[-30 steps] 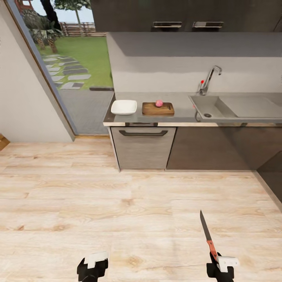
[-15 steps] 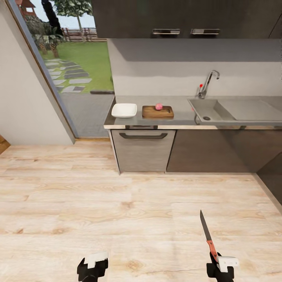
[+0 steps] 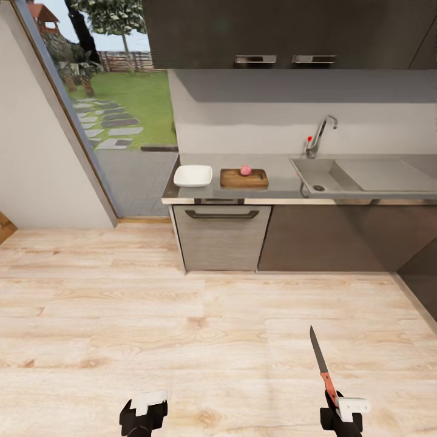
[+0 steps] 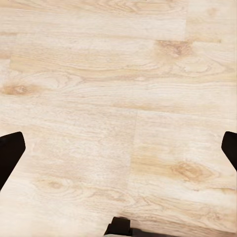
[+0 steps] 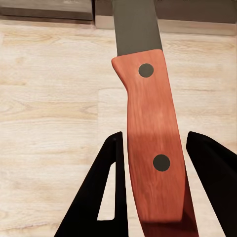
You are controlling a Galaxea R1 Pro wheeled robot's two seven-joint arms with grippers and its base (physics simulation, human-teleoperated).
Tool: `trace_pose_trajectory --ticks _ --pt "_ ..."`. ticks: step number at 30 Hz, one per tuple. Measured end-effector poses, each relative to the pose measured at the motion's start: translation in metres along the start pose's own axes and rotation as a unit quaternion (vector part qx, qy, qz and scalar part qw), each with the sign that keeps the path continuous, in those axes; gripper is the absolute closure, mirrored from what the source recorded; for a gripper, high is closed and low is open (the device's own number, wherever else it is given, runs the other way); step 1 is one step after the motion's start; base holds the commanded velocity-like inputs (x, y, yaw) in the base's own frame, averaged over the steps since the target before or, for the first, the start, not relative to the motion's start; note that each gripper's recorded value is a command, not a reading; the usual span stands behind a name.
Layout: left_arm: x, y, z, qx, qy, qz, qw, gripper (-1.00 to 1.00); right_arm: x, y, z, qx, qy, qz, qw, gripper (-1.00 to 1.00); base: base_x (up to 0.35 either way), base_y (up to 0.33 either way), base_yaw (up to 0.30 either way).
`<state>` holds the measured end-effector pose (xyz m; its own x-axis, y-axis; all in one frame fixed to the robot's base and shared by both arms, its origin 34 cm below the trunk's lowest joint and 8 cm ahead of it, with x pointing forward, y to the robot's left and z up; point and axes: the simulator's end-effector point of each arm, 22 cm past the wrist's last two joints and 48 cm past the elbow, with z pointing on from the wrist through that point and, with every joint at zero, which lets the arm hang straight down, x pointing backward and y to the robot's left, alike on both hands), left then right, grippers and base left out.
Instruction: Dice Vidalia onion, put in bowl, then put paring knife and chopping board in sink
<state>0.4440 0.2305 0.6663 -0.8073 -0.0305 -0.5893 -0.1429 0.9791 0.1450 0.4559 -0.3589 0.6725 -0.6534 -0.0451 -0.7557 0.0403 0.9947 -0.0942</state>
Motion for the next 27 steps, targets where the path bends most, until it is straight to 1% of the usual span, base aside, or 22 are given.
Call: trace_pose_trajectory --ticks 27 --pt "-0.019 0.001 -0.003 0.0 -0.02 -0.003 0.9998 -1.0 -0.02 0.001 0.001 0.001 -0.021 0.003 0.9998 1.0 0.0 0.0 0.0"
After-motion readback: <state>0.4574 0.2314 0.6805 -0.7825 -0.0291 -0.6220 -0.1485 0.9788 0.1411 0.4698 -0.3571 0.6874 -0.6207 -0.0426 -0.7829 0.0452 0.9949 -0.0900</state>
